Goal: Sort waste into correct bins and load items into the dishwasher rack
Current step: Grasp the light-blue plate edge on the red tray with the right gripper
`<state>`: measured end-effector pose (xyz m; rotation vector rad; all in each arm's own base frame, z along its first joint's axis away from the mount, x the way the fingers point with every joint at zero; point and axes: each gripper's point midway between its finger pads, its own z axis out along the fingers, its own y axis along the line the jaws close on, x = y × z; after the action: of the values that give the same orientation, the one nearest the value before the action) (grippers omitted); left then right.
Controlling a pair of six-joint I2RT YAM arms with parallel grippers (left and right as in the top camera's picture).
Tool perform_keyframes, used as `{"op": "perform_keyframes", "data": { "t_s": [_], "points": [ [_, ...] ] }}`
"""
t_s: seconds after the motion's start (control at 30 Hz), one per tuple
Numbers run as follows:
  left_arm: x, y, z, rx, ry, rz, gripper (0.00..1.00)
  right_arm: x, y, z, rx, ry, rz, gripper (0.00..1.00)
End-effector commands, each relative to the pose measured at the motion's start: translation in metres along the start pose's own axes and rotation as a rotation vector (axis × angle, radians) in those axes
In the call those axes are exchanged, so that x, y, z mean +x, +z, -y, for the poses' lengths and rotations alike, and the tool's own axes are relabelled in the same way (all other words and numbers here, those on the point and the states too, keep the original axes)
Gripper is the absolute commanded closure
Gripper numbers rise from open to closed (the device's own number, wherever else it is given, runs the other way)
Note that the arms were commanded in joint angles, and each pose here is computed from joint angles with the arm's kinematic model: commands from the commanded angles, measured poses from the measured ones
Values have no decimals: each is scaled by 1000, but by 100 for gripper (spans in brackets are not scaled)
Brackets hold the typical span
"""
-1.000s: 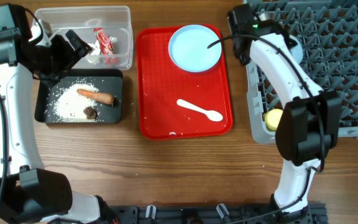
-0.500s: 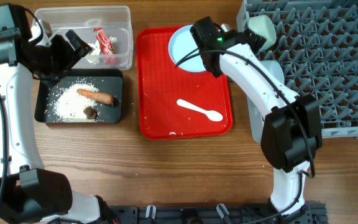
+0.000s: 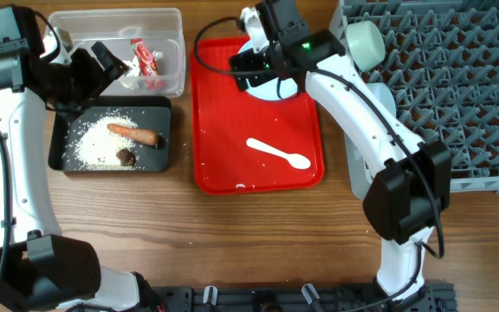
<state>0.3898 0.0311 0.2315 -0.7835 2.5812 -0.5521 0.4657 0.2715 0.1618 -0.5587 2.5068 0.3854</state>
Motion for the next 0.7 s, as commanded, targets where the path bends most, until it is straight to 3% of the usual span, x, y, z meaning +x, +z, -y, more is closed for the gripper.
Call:
{"op": "perform_keyframes", "data": {
  "t_s": [0.0,0.23,0.3,0.37,0.4,0.67],
  "points": [
    [-1,-1,0,2,-10,3,0,43,35,41,227,554,-112,0],
    [-1,-1,0,2,-10,3,0,72,77,56,270,678,-186,4],
    [-1,-1,0,2,-10,3,0,81,83,65,293,773,-200,15],
    [-1,-1,0,2,-10,3,0,88,88,76,314,844,-211,36],
    [-1,-1,0,2,-10,3,0,90,90,80,321,853,-215,39],
    [-1,-1,0,2,-10,3,0,99,109,103,366,952,-197,42]
  ]
}}
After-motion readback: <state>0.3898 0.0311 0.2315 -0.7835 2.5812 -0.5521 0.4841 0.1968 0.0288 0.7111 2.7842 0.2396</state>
